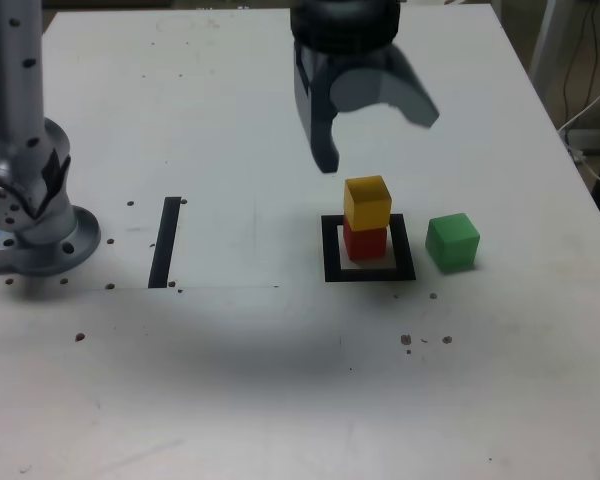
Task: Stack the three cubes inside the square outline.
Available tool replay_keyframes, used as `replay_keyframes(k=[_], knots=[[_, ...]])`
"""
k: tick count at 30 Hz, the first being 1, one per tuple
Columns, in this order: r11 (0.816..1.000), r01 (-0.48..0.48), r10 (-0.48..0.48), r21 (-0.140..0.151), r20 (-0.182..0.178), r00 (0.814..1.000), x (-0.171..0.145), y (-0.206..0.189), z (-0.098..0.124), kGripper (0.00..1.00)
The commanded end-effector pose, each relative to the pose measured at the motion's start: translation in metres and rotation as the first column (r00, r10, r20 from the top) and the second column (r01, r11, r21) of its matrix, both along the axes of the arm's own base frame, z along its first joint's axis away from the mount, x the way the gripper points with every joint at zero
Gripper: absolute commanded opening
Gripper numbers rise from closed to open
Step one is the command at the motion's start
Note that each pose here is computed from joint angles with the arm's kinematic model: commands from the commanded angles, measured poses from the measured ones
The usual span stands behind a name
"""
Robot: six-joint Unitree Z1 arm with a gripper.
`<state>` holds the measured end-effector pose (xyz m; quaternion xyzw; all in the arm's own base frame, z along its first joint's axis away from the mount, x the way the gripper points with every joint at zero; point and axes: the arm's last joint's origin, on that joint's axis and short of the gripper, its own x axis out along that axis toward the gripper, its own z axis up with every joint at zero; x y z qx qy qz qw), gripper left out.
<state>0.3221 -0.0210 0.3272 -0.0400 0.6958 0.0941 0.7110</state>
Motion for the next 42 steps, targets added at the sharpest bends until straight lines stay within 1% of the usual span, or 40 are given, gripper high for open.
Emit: replay_keyframes(k=[1, 5, 7, 9, 14, 17, 21, 25, 28, 31, 34, 38, 42], knots=[[1.000, -0.002, 0.002, 0.009, 0.011, 1.000, -0.001, -0.005, 0.008, 1.00], [1.000, 0.000, -0.001, 0.016, 0.048, 0.999, 0.006, -0.021, 0.022, 1.00], [1.000, 0.000, -0.001, 0.013, 0.065, 0.998, 0.011, -0.031, 0.026, 1.00], [1.000, 0.001, -0.002, 0.005, 0.075, 0.997, 0.017, -0.039, 0.026, 1.00], [1.000, 0.018, -0.017, -0.015, 0.072, 0.997, 0.038, -0.055, 0.023, 1.00], [1.000, 0.022, -0.021, -0.022, 0.071, 0.997, 0.050, -0.060, 0.020, 1.00], [1.000, 0.021, -0.020, -0.015, 0.071, 0.997, 0.064, -0.063, 0.013, 1.00], [1.000, 0.021, -0.021, 0.003, 0.057, 0.998, 0.075, -0.062, 0.001, 1.00], [1.000, 0.015, -0.016, 0.007, 0.030, 0.999, 0.083, -0.058, -0.012, 1.00], [1.000, 0.006, -0.006, 0.003, 0.006, 1.000, 0.091, -0.053, -0.027, 1.00], [1.000, -0.008, 0.008, -0.005, -0.010, 1.000, 0.101, -0.045, -0.040, 1.00], [0.999, -0.032, 0.031, -0.011, -0.029, 0.999, 0.112, -0.035, -0.055, 0.99], [0.999, -0.042, 0.040, -0.027, -0.040, 0.998, 0.123, -0.026, -0.071, 0.99]])
